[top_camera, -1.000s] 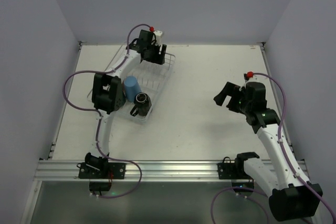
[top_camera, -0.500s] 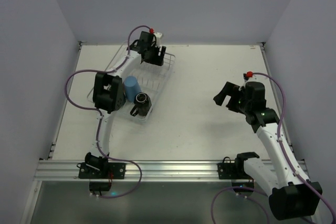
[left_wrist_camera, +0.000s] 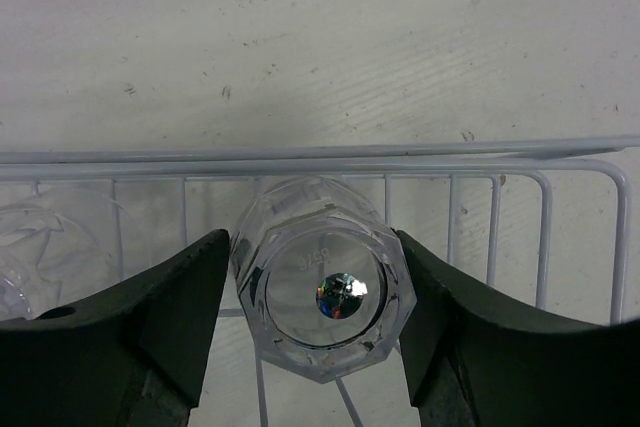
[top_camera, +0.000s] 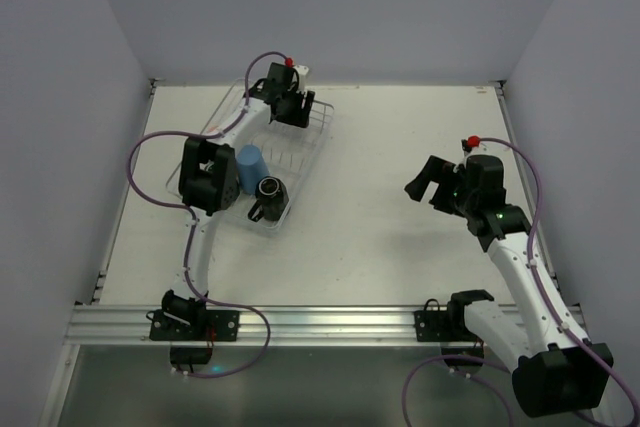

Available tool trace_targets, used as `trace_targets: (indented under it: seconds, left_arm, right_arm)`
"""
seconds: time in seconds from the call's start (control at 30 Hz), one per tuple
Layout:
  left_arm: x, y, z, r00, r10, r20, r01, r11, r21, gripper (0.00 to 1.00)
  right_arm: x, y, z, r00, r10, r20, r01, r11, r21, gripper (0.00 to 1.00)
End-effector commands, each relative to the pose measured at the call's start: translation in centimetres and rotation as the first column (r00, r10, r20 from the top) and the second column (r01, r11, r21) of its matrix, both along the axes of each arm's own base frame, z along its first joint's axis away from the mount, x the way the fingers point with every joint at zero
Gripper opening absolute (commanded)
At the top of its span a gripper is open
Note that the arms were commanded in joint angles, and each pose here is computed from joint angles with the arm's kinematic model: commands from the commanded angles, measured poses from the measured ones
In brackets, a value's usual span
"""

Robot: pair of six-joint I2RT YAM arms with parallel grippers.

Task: Unload the cups from the dish rack

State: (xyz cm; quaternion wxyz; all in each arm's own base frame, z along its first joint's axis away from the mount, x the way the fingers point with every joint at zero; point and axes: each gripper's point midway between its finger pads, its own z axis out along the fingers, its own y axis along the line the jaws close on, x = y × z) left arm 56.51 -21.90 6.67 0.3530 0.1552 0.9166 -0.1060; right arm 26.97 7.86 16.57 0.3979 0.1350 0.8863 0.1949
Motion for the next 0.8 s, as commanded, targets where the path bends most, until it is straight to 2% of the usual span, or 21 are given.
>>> trace_targets:
  seconds: [0.0, 0.03, 0.07, 0.57, 0.77]
  left_arm:
    - [0.9, -0.2, 2.3, 0.997, -0.009, 0.076, 0.009, 1.000, 0.003, 0.70]
    - [0.9, -0.3, 2.3, 0.997, -0.010, 0.076, 0.010, 1.000, -0.001, 0.76]
    - [0.9, -0.4, 2.4, 0.997, -0.013, 0.076, 0.014, 1.000, -0.006, 0.77]
    - [1.2, -0.6, 3.6, 0.994, 0.000, 0.107, 0.003, 0.999, -0.033, 0.81]
    - [1.3, -0.7, 3.7, 0.994, 0.002, 0.110, 0.002, 0.999, -0.033, 0.78]
  right_arm:
    - [0.3, 0.4, 0.2, 1.000, 0.023, 0.019, -0.023, 1.000, 0.006, 0.99]
    - [0.3, 0.3, 0.2, 1.000, 0.021, 0.020, -0.021, 1.000, 0.005, 0.99]
    - [0.3, 0.4, 0.3, 0.999, 0.022, 0.024, -0.022, 1.000, 0.006, 0.99]
    - [0.5, 0.3, 0.2, 1.000, 0.027, 0.014, -0.026, 1.000, -0.004, 0.99]
    - [0.6, 0.4, 0.2, 1.000, 0.028, 0.010, -0.028, 1.000, -0.003, 0.99]
